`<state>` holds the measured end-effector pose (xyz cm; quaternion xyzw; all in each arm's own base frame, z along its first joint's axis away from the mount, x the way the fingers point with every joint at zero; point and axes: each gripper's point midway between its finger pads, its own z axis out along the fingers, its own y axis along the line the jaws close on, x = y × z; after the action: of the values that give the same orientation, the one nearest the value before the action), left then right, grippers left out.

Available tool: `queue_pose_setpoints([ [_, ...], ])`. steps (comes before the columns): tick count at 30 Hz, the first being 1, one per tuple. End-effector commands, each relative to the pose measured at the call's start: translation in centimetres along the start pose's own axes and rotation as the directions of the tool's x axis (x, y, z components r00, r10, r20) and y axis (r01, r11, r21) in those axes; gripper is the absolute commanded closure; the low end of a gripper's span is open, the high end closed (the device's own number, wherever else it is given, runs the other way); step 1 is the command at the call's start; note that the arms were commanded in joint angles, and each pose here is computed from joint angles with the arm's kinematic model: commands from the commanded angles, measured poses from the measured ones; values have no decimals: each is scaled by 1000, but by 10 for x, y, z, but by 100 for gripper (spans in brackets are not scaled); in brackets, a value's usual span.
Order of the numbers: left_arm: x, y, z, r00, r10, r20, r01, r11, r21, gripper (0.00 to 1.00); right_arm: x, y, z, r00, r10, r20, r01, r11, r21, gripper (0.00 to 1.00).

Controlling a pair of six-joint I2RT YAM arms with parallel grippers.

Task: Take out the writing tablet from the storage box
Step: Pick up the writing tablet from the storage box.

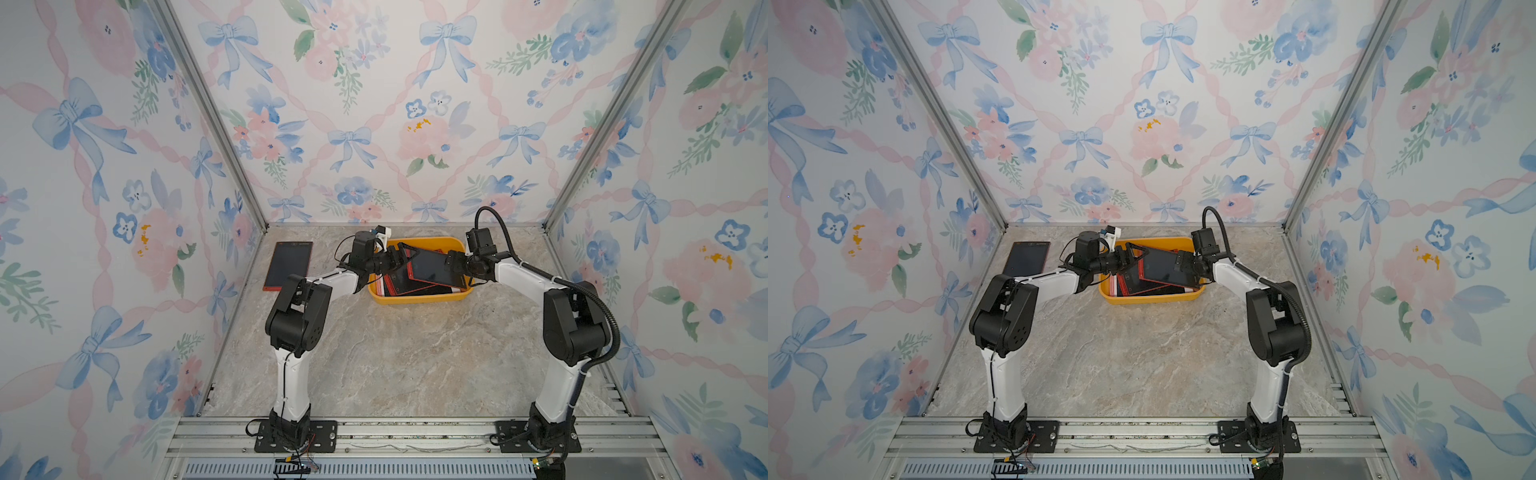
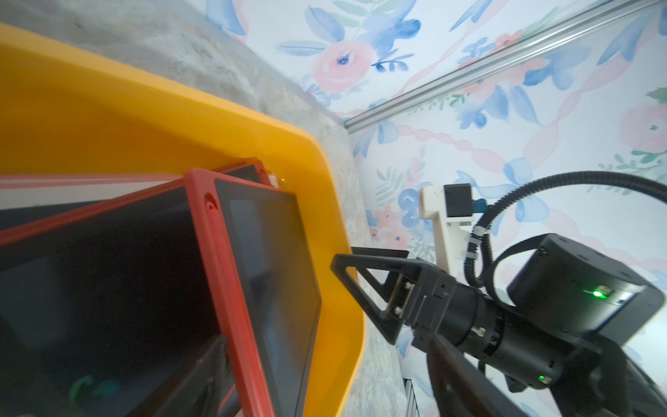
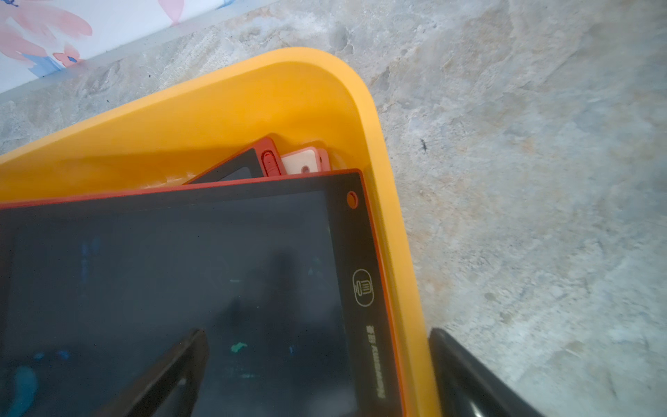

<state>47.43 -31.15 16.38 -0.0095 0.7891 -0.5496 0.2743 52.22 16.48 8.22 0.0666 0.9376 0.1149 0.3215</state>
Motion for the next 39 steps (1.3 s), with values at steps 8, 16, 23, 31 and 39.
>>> queue_pose_setpoints([
  [8,41,-47,17,992,-7,-129,32,981,190,15,24,37,12,997,0,-81,-11,990,-137,3],
  [16,32,-30,11,995,-45,-88,57,988,144,22,22,33,9,997,2,-74,-12,992,-128,3],
  [23,21,-5,4,997,-46,-54,49,997,63,24,22,30,10,997,8,-74,-17,992,-123,3],
  [31,8,28,10,988,68,-139,-88,986,-141,29,23,29,10,997,8,-77,-17,993,-117,3],
  [39,9,54,6,986,45,-163,-79,975,-206,53,23,26,8,997,0,-75,-8,995,-103,3],
])
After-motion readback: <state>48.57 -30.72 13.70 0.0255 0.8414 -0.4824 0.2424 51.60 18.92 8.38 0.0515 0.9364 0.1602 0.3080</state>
